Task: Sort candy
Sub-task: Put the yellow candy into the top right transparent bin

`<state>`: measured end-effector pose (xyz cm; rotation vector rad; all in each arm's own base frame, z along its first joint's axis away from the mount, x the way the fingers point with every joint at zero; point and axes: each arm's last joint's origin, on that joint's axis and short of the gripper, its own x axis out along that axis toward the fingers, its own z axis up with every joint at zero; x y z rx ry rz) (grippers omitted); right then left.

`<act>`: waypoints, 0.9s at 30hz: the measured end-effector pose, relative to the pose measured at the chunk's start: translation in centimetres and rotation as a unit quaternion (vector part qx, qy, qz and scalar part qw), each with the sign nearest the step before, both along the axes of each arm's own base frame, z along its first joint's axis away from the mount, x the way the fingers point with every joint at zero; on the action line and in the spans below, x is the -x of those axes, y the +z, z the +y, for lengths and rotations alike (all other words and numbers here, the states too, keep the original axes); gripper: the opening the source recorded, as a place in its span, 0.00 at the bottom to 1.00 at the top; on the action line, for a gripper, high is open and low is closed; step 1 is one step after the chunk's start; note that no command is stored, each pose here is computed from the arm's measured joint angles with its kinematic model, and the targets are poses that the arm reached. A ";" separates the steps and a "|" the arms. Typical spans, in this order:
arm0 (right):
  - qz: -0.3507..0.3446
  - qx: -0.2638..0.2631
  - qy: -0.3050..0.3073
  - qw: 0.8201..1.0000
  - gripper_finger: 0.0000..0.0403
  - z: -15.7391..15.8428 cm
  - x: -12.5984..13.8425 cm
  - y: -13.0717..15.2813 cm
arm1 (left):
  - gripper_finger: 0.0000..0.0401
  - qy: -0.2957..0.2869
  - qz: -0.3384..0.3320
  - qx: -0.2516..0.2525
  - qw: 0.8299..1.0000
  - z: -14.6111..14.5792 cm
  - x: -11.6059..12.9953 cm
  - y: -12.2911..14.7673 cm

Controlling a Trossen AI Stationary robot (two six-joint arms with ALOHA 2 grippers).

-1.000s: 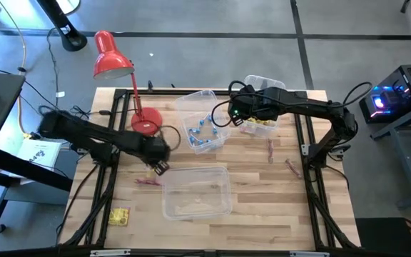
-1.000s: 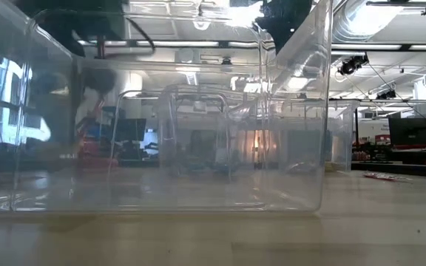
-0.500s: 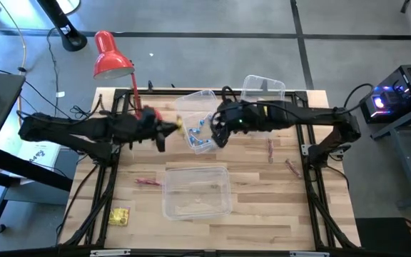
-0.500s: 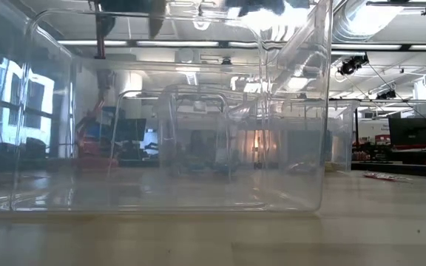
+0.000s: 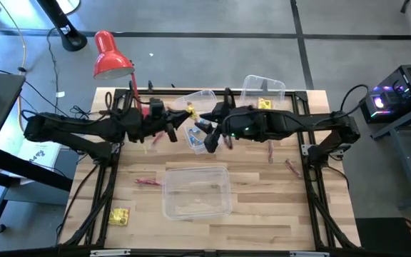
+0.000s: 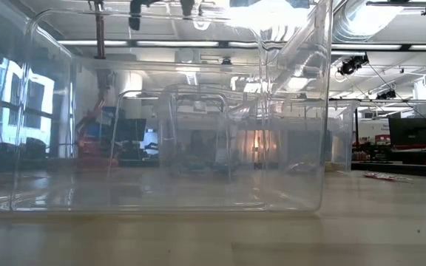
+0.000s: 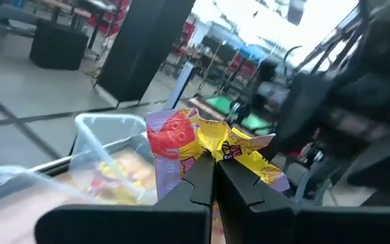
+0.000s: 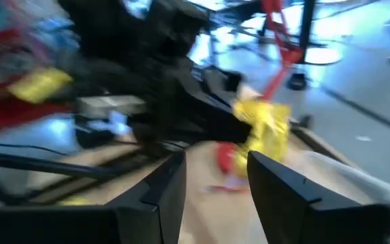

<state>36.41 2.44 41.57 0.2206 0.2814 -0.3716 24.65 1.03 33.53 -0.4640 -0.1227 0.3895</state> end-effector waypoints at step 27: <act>0.078 0.054 -0.179 0.979 0.00 -2.1 2.9 -0.3 | 0.19 -0.040 0.024 -0.039 0.998 -0.2 -0.5 2.1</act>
